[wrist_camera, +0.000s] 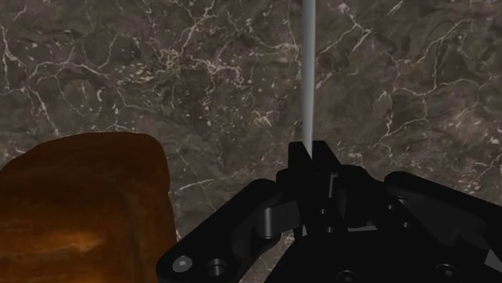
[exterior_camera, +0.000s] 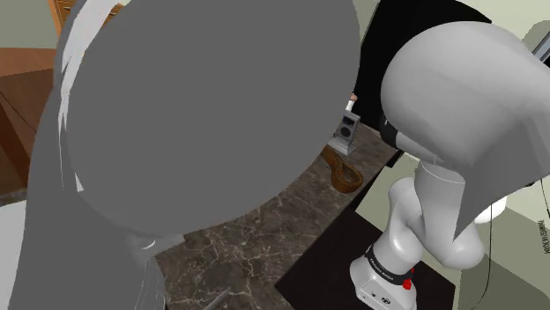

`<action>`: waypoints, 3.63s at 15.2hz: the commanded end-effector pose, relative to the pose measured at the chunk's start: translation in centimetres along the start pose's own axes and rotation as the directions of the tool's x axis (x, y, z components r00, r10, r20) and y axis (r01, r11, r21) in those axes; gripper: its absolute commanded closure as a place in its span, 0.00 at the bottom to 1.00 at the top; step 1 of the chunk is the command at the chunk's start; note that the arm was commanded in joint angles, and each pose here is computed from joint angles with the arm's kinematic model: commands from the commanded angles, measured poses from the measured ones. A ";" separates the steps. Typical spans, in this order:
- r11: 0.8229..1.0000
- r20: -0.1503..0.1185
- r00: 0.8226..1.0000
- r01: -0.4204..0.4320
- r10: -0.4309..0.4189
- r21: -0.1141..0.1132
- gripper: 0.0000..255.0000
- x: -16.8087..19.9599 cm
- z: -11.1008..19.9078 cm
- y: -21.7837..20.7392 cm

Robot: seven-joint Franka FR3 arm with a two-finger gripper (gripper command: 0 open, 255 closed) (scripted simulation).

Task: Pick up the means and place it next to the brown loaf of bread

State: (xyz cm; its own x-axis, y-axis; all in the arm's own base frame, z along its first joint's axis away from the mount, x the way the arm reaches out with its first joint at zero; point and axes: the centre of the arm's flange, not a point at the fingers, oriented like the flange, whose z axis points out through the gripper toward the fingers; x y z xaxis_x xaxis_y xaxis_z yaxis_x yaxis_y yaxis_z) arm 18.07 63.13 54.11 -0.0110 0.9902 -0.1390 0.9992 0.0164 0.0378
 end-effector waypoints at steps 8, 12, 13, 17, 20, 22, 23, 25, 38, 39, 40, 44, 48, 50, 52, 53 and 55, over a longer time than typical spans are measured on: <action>1.000 0.000 1.000 0.000 0.000 0.000 1.00 0.6 4.7 -0.2; 1.000 0.000 1.000 0.000 0.000 0.000 1.00 0.9 6.8 -0.3; 1.000 0.000 1.000 0.000 0.000 0.000 1.00 0.9 7.3 -0.3; 1.000 0.000 1.000 0.000 0.000 0.000 1.00 1.2 9.4 -0.4; 1.000 0.000 1.000 0.000 0.000 0.000 1.00 1.5 11.0 -0.4; 1.000 0.000 1.000 0.000 0.000 0.000 1.00 1.6 12.0 -0.5; 1.000 0.000 1.000 0.000 0.000 0.000 1.00 1.7 12.6 -0.5; 1.000 0.000 1.000 0.000 0.000 0.000 1.00 1.8 13.6 -0.5; 1.000 0.000 1.000 0.000 0.000 0.000 1.00 2.4 17.7 -0.7; 1.000 0.000 1.000 0.000 0.000 0.000 1.00 2.4 17.7 -0.7; 1.000 0.000 1.000 0.000 0.000 0.000 1.00 2.4 17.7 -0.7; 1.000 0.000 1.000 0.000 0.000 0.000 0.00 2.4 17.7 -0.7; 1.000 0.000 1.000 0.000 0.000 0.000 0.00 2.4 16.4 -0.7; 1.000 0.000 1.000 0.000 0.000 0.000 0.00 2.4 13.8 -0.7; 1.000 0.000 1.000 0.000 0.000 0.000 0.00 2.4 12.7 -0.7; 1.000 0.000 1.000 0.000 0.000 0.000 0.00 2.4 12.7 -0.7; 1.000 0.000 1.000 0.000 0.000 0.000 0.00 2.4 12.7 -0.7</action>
State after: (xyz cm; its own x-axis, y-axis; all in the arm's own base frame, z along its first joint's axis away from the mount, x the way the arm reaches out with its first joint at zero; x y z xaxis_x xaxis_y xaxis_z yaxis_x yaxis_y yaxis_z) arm 17.87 63.75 41.10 -0.0109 0.9903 -0.1382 0.9992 0.0163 0.0378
